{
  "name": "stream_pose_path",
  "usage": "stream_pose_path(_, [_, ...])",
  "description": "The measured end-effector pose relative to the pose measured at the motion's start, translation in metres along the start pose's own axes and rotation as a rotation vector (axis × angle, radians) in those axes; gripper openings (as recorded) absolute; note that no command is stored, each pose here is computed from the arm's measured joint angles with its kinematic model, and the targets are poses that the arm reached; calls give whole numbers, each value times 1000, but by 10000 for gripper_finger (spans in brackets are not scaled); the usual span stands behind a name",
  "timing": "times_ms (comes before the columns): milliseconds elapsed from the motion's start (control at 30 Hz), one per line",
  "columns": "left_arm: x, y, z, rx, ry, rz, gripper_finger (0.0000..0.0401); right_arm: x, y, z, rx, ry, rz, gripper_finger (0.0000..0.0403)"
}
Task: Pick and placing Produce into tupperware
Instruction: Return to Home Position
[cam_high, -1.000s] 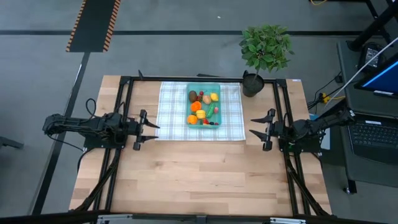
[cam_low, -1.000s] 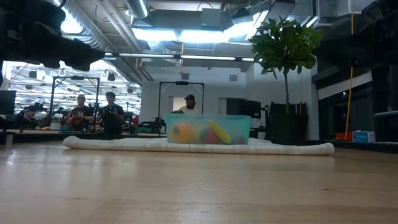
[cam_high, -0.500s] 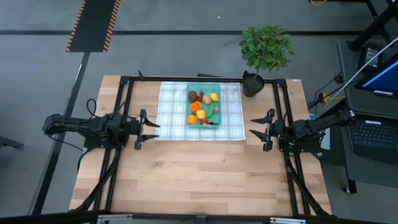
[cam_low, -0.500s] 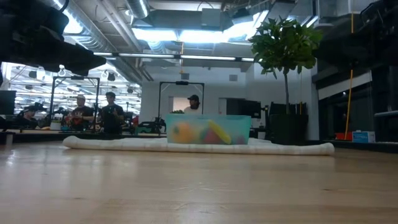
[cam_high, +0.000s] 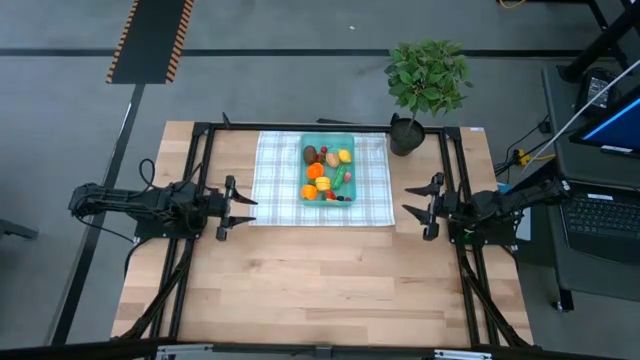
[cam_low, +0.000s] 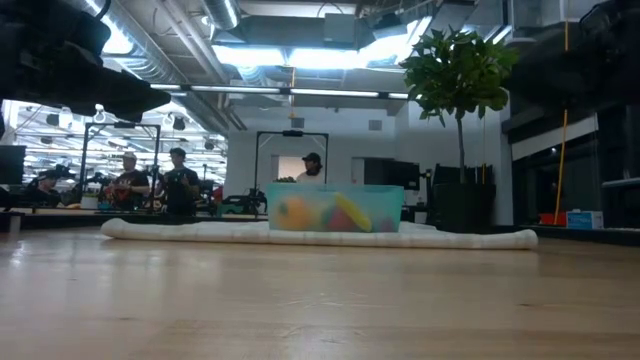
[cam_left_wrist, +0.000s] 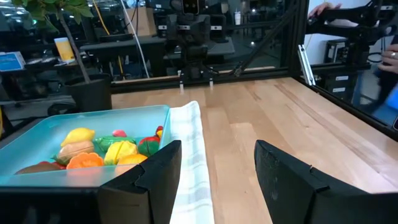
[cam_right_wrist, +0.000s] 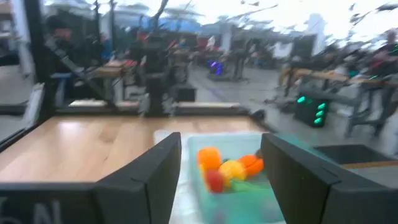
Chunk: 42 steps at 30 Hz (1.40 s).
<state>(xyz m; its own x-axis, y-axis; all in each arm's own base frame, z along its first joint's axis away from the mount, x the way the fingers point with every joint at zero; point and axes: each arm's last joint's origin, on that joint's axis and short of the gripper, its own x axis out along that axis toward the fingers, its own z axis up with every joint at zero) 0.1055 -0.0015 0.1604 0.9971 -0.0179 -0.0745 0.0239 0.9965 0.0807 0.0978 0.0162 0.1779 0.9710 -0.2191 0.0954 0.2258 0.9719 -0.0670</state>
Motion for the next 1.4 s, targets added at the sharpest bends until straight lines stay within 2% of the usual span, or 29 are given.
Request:
stream_pose_path(133, [0, 0, 0, 0, 0, 0, 195, -3, -9, 3, 1, -49, -45, 223])
stream_pose_path(267, [0, 0, 0, 0, -4, 0, 195, 0, -14, 1, -37, -46, -22, 223])
stream_pose_path(533, [0, 0, 0, 0, -3, 1, 195, 2, -17, -7, 1, 22, 82, 223])
stream_pose_path(1400, [0, 0, 0, 0, -1, 0, 195, 3, -17, -8, 2, 29, 79, 223])
